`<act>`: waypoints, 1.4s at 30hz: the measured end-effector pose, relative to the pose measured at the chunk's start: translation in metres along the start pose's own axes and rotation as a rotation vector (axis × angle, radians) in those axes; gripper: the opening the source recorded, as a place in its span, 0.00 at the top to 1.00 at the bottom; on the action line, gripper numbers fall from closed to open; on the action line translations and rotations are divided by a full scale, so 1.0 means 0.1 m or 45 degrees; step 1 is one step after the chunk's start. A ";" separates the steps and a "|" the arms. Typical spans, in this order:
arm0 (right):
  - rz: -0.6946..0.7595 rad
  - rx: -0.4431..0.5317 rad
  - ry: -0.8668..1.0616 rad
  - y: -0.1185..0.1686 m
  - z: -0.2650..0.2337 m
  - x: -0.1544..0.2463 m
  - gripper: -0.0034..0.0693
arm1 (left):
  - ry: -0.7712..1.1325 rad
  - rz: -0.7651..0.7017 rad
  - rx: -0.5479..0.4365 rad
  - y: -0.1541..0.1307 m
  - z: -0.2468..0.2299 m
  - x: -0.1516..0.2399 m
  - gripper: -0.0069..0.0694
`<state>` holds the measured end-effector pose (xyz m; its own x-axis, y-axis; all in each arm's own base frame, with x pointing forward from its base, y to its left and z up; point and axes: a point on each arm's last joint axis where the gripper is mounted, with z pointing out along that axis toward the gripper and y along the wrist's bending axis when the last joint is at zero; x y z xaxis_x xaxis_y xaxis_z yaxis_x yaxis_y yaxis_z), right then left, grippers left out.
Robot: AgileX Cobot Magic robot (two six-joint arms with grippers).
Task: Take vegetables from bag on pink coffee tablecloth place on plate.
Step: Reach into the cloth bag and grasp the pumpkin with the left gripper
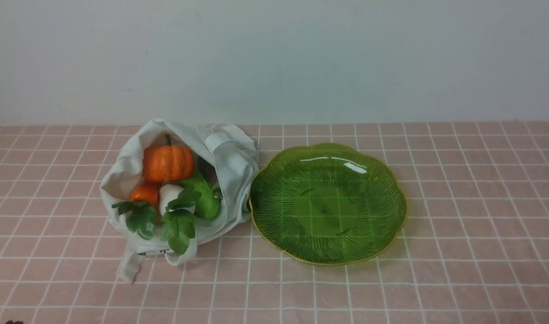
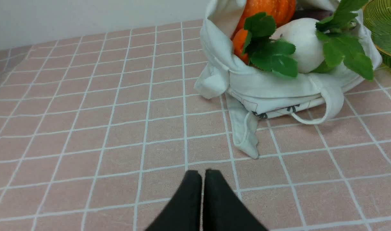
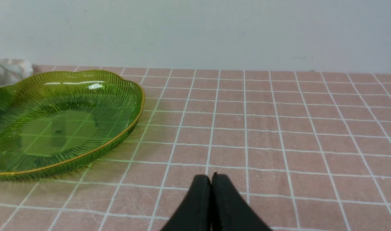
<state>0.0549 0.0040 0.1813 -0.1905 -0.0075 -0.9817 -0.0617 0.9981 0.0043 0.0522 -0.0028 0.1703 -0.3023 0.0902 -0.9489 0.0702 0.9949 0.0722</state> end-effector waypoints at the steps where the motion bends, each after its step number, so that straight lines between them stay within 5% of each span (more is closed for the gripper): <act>1: 0.000 0.000 0.000 0.00 0.00 0.00 0.97 | 0.000 0.000 0.000 0.00 0.00 0.00 0.92; 28: 0.000 0.000 0.000 0.00 0.00 0.00 0.97 | -0.001 -0.047 0.011 -0.01 0.00 0.00 0.92; 32: 0.000 0.000 0.000 0.00 0.00 0.00 0.97 | -0.002 -0.488 0.119 -0.08 0.00 -0.02 0.92; 36: 0.000 0.000 0.000 0.00 0.00 0.00 0.97 | 0.029 -1.300 0.347 -0.21 -0.03 -0.10 0.92; 42: 0.000 0.000 0.000 0.00 0.00 0.00 0.97 | 0.012 -1.542 0.434 -0.24 -0.05 -0.16 0.92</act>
<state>0.0549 0.0040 0.1813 -0.1905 -0.0075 -0.9817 -0.0617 0.9981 0.0043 0.0509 -0.0279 0.1850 -0.3510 -0.8691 -0.3486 -0.0150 0.3775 -0.9259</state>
